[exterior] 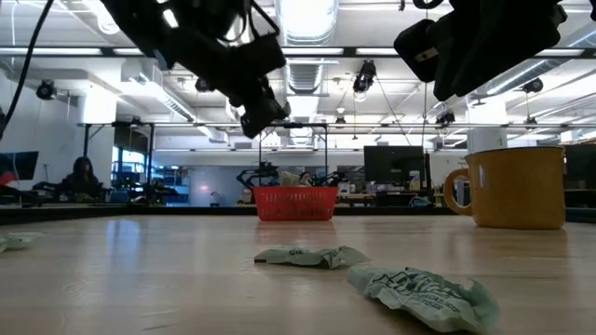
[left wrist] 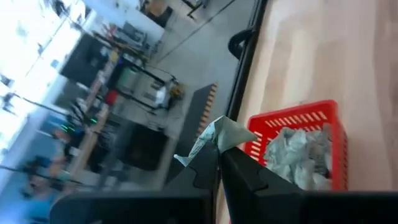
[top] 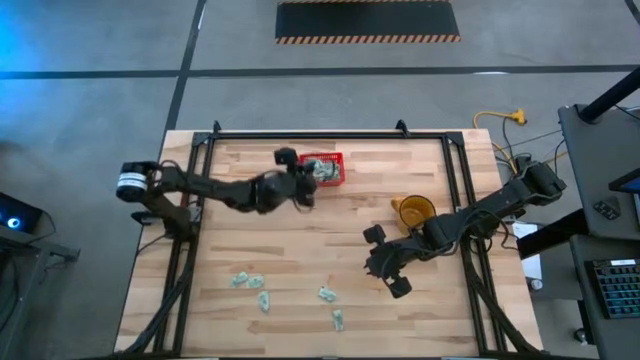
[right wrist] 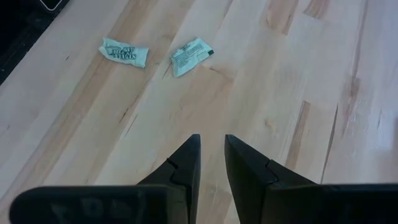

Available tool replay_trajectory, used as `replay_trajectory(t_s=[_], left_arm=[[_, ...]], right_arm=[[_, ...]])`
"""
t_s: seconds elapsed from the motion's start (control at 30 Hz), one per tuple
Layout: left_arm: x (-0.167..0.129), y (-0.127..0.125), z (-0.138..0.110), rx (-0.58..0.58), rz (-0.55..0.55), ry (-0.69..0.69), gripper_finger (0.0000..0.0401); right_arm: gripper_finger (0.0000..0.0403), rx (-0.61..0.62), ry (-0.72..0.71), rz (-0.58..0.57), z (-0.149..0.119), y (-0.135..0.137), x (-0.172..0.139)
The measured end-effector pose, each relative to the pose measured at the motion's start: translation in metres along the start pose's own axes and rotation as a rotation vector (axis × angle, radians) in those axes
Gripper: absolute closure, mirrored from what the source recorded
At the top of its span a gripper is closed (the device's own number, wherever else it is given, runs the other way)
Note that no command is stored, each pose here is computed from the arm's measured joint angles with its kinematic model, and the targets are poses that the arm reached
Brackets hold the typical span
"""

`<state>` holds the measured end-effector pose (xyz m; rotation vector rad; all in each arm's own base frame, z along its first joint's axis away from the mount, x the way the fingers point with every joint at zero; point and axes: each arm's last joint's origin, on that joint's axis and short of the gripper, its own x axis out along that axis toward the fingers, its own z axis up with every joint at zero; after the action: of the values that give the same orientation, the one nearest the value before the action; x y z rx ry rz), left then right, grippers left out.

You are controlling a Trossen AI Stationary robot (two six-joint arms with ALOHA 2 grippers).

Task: Pick and place Stevia / Truvia into bins
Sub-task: Put the white stevia packet into the red bin

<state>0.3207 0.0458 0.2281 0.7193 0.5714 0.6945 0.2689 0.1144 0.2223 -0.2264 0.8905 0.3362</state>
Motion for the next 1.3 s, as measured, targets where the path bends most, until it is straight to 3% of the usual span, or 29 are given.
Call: replay_trajectory(t_s=[0.13, 0.27, 0.57, 0.77, 1.0, 1.3], left_arm=[[0.019, 0.016, -0.014, -0.146, -0.056, -0.017, 0.0401], [0.03, 0.028, -0.025, -0.264, -0.045, 0.008, 0.0401], [0.04, 0.038, -0.035, -0.403, -0.056, 0.028, 0.0401], [0.044, 0.034, -0.043, -0.428, -0.094, 0.045, 0.0401], [0.066, 0.012, -0.06, -0.349, -0.113, 0.141, 0.0401], [0.079, 0.004, -0.061, -0.318, -0.097, 0.168, 0.0401]], right_arm=[[0.0339, -0.005, 0.002, 0.0, -0.001, 0.0, 0.0], [0.034, -0.012, 0.004, 0.0, -0.001, 0.0, 0.001], [0.0339, -0.019, 0.007, -0.053, -0.002, -0.002, 0.001], [0.0343, -0.019, 0.007, -0.053, -0.002, -0.002, 0.001], [0.0344, -0.019, 0.002, -0.054, -0.002, -0.002, 0.001], [0.0342, -0.019, 0.0, -0.053, -0.003, -0.001, 0.002]])
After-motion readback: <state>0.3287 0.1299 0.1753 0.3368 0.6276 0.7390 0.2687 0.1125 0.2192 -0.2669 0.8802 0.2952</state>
